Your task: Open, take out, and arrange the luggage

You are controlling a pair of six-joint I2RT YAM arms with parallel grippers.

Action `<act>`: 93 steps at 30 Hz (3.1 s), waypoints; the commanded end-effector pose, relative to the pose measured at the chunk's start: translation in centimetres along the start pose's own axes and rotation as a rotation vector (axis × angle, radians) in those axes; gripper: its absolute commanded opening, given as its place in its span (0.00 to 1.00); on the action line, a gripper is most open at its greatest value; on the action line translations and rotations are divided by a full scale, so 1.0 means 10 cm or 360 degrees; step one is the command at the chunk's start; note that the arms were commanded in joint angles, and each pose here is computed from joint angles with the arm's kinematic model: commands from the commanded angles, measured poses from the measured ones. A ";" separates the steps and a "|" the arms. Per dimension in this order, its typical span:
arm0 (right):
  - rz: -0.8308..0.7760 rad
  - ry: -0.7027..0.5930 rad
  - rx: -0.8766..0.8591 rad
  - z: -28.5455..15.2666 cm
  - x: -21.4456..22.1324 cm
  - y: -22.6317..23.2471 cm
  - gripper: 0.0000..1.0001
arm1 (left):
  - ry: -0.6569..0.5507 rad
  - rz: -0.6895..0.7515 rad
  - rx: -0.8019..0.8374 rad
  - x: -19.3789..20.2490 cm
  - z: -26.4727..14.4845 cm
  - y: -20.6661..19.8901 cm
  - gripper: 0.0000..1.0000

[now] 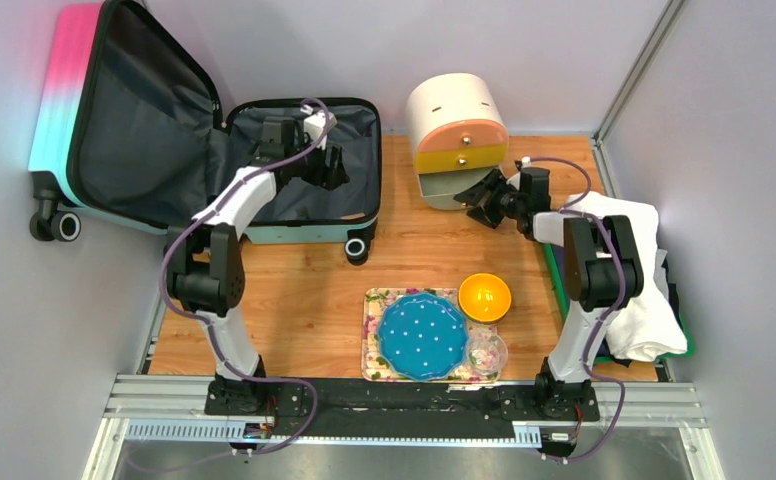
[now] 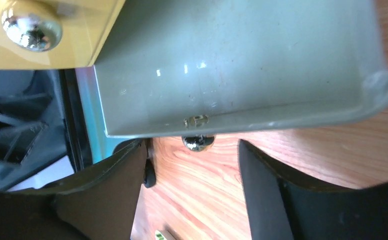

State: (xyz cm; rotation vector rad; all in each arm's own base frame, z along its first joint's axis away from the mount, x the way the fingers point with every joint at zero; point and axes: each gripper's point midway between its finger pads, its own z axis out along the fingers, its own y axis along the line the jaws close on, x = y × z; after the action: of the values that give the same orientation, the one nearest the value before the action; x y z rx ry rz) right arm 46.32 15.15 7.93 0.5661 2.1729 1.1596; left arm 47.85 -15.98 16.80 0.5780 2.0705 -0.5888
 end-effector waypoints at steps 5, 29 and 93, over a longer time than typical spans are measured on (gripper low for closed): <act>-0.0317 -0.0050 0.0031 -0.37 -0.33 0.39 0.85 | 0.0416 0.0108 0.0125 0.38 0.07 0.25 0.77; -0.0570 -0.0013 0.0182 -0.74 -0.59 0.47 0.88 | 0.0572 0.0448 0.0534 1.30 0.58 -0.10 0.49; -0.0618 -0.0059 0.0274 -0.91 -0.64 0.40 0.89 | -0.0401 0.0146 0.0108 -0.05 1.05 0.53 0.01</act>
State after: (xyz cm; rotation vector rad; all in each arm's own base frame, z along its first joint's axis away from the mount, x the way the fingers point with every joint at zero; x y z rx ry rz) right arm 44.66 8.28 14.48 0.2584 2.3173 0.7734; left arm 56.89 -16.89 6.69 0.6102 1.9178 -0.5817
